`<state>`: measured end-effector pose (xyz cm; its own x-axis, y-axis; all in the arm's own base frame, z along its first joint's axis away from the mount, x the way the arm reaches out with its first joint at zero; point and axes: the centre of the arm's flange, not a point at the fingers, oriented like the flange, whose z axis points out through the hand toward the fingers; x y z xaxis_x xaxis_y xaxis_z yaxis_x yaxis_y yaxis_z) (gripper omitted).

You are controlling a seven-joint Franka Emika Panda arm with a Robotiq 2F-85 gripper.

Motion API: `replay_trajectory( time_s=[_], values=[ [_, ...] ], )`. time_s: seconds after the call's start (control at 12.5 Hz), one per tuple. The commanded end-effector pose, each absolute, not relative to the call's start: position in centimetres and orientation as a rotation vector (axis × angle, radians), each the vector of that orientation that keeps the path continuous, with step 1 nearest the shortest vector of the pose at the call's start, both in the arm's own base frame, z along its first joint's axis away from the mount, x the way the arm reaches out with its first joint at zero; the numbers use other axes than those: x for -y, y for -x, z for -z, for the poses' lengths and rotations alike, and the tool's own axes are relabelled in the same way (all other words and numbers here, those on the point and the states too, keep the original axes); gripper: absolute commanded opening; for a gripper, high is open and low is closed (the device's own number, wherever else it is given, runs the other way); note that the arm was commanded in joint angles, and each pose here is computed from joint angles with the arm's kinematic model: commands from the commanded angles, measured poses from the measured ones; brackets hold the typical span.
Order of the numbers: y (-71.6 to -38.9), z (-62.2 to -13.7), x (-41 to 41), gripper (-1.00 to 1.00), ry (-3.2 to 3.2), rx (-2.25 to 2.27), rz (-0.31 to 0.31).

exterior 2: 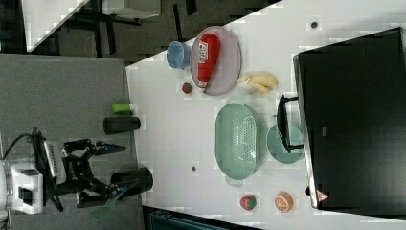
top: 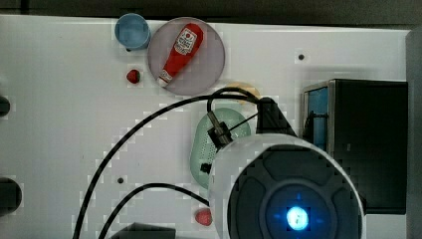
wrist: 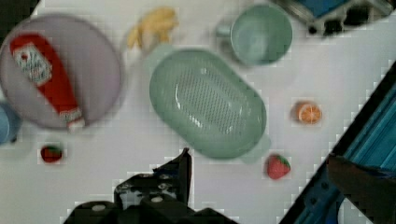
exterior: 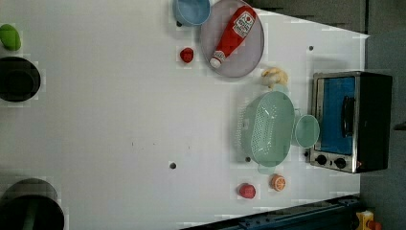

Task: Drag strainer left to right.

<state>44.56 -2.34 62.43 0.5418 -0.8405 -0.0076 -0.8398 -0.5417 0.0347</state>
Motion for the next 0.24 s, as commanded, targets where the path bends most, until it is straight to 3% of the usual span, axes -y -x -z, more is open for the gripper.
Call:
replay_trajectory(
  time_s=[0.08, 0.24],
  values=[
    [-45.23, -62.22, 3.32, 1.0, -2.801, 1.34, 0.098],
    [-45.21, -62.16, 3.68, 1.0, -2.8, 1.345, 0.101]
  ],
)
